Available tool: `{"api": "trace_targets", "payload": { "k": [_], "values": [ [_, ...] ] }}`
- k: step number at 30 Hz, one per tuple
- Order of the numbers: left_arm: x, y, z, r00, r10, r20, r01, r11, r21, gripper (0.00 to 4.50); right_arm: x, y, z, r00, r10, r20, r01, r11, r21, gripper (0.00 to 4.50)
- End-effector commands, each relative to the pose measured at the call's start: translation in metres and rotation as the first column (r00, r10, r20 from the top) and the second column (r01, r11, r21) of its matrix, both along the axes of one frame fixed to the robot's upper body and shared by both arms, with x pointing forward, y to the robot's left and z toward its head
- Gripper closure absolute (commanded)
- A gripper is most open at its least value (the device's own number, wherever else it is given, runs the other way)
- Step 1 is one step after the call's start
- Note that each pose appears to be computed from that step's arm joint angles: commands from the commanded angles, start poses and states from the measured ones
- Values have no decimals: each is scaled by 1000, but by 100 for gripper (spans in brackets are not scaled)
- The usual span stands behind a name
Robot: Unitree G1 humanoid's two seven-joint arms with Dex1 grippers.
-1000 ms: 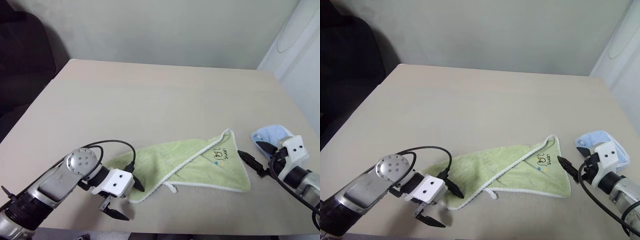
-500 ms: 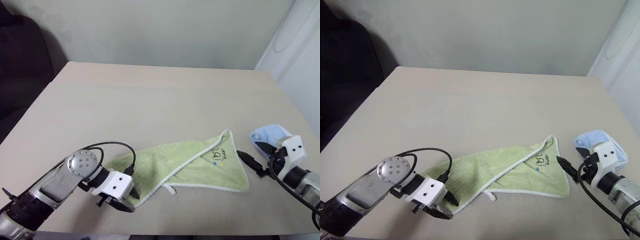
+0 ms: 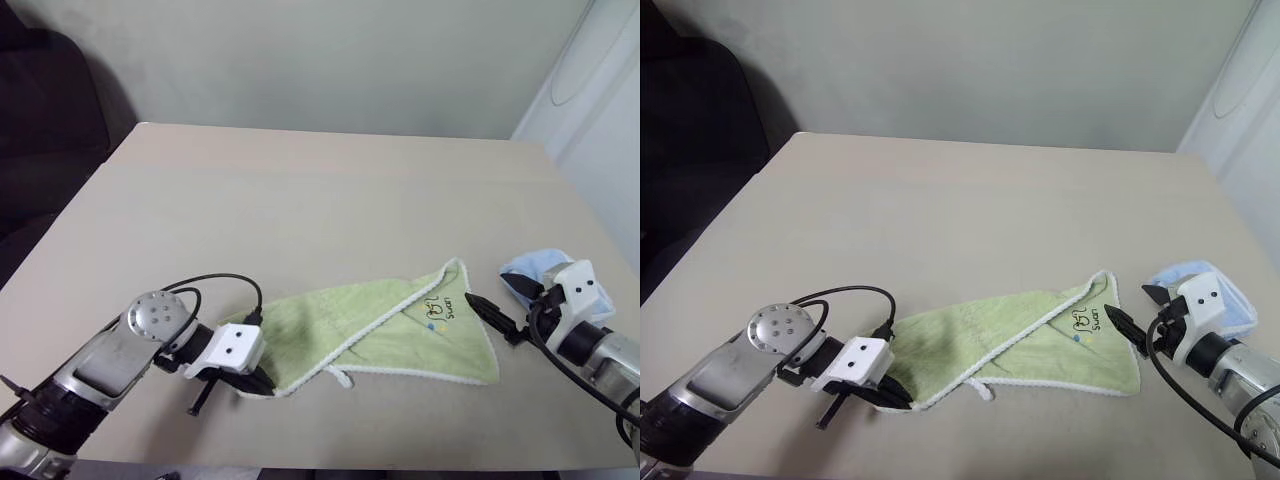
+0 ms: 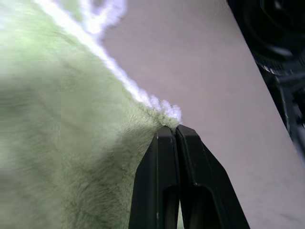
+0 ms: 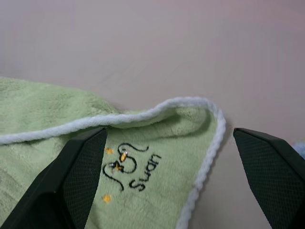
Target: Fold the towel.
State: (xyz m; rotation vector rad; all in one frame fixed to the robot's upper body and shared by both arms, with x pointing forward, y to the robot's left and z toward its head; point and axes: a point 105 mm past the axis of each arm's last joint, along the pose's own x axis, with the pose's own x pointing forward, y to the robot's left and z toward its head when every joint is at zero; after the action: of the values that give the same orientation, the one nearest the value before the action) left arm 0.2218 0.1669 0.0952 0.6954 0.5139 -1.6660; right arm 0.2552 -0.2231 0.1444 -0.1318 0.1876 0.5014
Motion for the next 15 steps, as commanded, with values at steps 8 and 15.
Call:
{"api": "trace_targets", "payload": {
  "k": [8,15],
  "values": [
    [15,-1,33,978,210,8,-205,960,-193,448,15,14,17,991,123,46,-121,992,-43,0],
    [35,1,43,940,341,8,-326,905,-275,448,32,14,14,969,246,-10,-246,963,-110,0]
  ]
}}
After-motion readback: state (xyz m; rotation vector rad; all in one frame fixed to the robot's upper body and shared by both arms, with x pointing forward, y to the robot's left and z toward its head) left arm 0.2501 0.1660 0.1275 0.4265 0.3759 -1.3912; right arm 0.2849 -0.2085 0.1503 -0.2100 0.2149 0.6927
